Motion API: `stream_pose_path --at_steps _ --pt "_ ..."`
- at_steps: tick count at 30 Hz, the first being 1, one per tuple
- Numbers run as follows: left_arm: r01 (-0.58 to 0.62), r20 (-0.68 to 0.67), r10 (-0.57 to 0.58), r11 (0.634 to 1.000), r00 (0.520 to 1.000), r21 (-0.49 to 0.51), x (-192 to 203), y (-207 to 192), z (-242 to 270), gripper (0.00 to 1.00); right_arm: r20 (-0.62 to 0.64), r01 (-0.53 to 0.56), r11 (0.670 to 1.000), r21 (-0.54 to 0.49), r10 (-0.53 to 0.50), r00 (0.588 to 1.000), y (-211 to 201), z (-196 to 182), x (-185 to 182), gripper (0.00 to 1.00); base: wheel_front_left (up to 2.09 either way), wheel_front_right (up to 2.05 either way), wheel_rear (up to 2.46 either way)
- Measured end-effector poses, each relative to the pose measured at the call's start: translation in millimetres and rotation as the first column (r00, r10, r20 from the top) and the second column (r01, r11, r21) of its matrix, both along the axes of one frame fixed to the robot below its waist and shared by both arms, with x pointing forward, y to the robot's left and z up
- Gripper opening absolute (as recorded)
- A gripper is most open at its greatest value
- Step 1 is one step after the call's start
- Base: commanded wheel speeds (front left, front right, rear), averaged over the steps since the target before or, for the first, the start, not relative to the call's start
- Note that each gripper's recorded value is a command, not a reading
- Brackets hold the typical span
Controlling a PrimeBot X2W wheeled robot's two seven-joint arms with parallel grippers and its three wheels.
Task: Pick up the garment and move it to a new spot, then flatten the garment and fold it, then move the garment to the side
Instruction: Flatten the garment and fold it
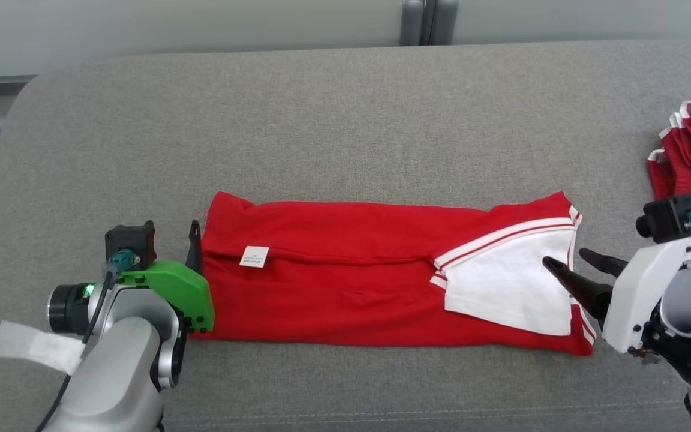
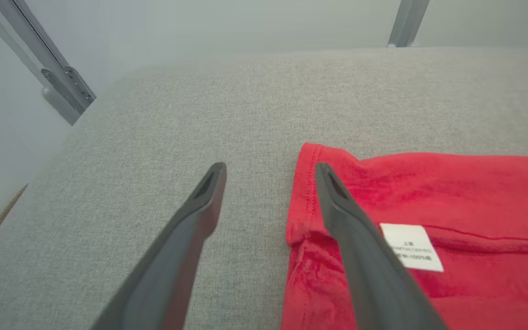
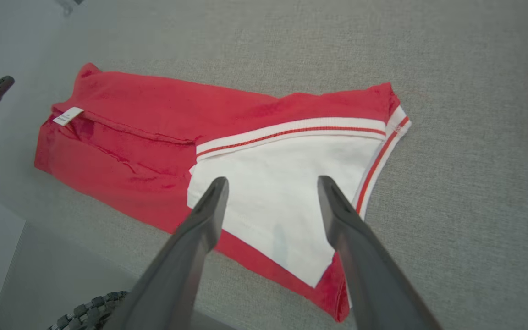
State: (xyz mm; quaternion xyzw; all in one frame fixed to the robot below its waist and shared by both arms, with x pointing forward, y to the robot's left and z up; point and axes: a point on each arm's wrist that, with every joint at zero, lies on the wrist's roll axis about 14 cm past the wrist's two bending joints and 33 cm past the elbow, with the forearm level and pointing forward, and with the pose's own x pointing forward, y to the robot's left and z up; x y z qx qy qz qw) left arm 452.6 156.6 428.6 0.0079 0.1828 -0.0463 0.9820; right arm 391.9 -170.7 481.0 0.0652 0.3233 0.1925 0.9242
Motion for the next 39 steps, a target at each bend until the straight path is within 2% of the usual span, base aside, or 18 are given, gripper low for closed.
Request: stream_pose_path --at_steps 4,10,15,19,20,24,28,32,39 --pt "-0.030 0.159 0.044 0.995 0.986 -0.092 -5 -3 32 1.00 0.137 0.093 0.993 0.075 -0.102 0.985 3 9 8 1.00 0.00 0.00 0.00" --pt "-0.022 0.275 0.067 0.986 0.959 -0.164 -25 -2 59 1.00 0.292 0.201 0.968 0.147 -0.237 0.926 4 17 10 1.00 0.00 0.00 0.00" --pt "-0.039 0.367 0.114 0.978 0.923 -0.206 -43 5 87 1.00 0.405 0.266 0.935 0.234 -0.342 0.848 6 33 7 1.00 0.00 0.00 0.00" --pt "-0.066 0.385 0.162 0.966 0.909 -0.252 -64 11 91 1.00 0.473 0.289 0.924 0.251 -0.377 0.796 6 40 1 1.00 0.00 0.00 0.00" --pt "-0.070 0.410 0.175 0.963 0.895 -0.259 -71 14 98 1.00 0.493 0.308 0.914 0.262 -0.402 0.771 1 41 -2 1.00 0.00 0.00 0.00" --pt "-0.056 0.415 0.147 0.973 0.898 -0.222 -90 17 92 1.00 0.522 0.331 0.903 0.275 -0.429 0.737 -5 40 -8 1.00 0.00 0.00 0.00" --pt "-0.046 0.392 0.128 0.976 0.911 -0.212 -103 17 80 1.00 0.523 0.342 0.892 0.296 -0.451 0.723 -7 35 -12 1.00 0.00 0.00 0.00" --pt "-0.029 0.368 0.106 0.978 0.924 -0.208 -122 16 68 1.00 0.508 0.360 0.889 0.281 -0.457 0.731 -9 22 -16 1.00 0.00 0.00 0.00" --pt "-0.013 0.358 0.087 0.979 0.930 -0.204 -127 17 63 1.00 0.515 0.358 0.898 0.256 -0.440 0.736 -7 15 -15 1.00 0.00 0.00 0.00"
